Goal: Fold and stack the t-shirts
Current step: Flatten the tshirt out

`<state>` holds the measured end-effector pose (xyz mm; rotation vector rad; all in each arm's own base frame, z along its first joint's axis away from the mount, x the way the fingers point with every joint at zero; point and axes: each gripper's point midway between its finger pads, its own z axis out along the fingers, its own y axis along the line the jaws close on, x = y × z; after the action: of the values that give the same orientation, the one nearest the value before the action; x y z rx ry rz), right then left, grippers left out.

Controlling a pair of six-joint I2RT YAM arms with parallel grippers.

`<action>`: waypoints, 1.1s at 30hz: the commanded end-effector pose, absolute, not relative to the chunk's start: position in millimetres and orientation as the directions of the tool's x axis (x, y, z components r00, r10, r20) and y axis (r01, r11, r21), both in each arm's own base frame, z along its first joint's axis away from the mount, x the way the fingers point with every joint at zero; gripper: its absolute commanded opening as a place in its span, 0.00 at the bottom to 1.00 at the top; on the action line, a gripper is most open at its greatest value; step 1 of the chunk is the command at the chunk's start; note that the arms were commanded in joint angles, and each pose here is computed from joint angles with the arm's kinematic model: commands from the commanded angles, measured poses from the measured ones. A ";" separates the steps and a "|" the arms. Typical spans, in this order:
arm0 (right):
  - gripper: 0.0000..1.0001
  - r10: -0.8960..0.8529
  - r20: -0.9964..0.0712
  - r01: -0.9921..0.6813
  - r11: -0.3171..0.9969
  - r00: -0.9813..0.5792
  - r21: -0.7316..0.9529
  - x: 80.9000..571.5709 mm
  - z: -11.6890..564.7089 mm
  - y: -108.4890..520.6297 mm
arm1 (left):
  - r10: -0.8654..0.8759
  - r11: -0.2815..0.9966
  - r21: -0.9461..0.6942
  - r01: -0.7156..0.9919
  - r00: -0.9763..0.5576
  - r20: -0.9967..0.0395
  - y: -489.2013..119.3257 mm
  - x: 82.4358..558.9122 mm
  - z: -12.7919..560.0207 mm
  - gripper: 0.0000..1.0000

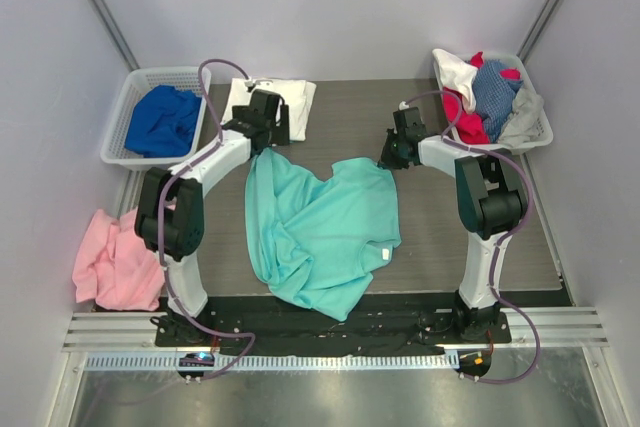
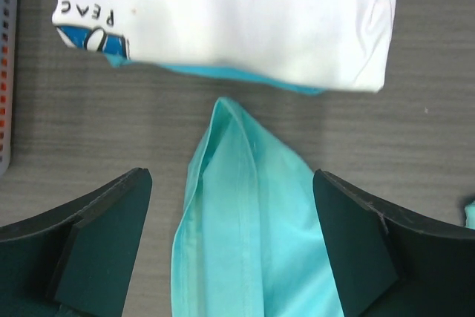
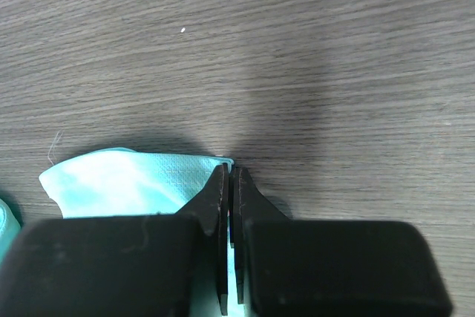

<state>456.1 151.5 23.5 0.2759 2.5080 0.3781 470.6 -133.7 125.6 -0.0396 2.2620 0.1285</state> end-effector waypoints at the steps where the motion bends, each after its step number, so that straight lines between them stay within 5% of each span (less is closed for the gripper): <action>1: 0.01 0.265 -0.495 0.120 0.944 -0.827 0.306 445.5 17.9 149.3 | -0.022 0.998 0.023 -0.066 -0.605 -0.796 -133.8 506.8 127.5 0.93; 11: 0.01 0.260 -0.483 0.123 0.947 -0.836 0.297 445.5 9.3 148.4 | -0.091 0.996 -0.067 -0.061 -0.652 -0.753 -138.2 524.5 87.6 0.68; 33: 0.01 0.259 -0.469 0.129 0.948 -0.844 0.291 444.8 1.0 146.9 | -0.086 0.996 -0.050 -0.073 -0.680 -0.728 -120.0 532.4 63.8 0.60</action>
<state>456.0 151.3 22.9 0.2759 2.5092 0.3778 517.2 -125.8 50.0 -0.0987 2.3798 -0.0039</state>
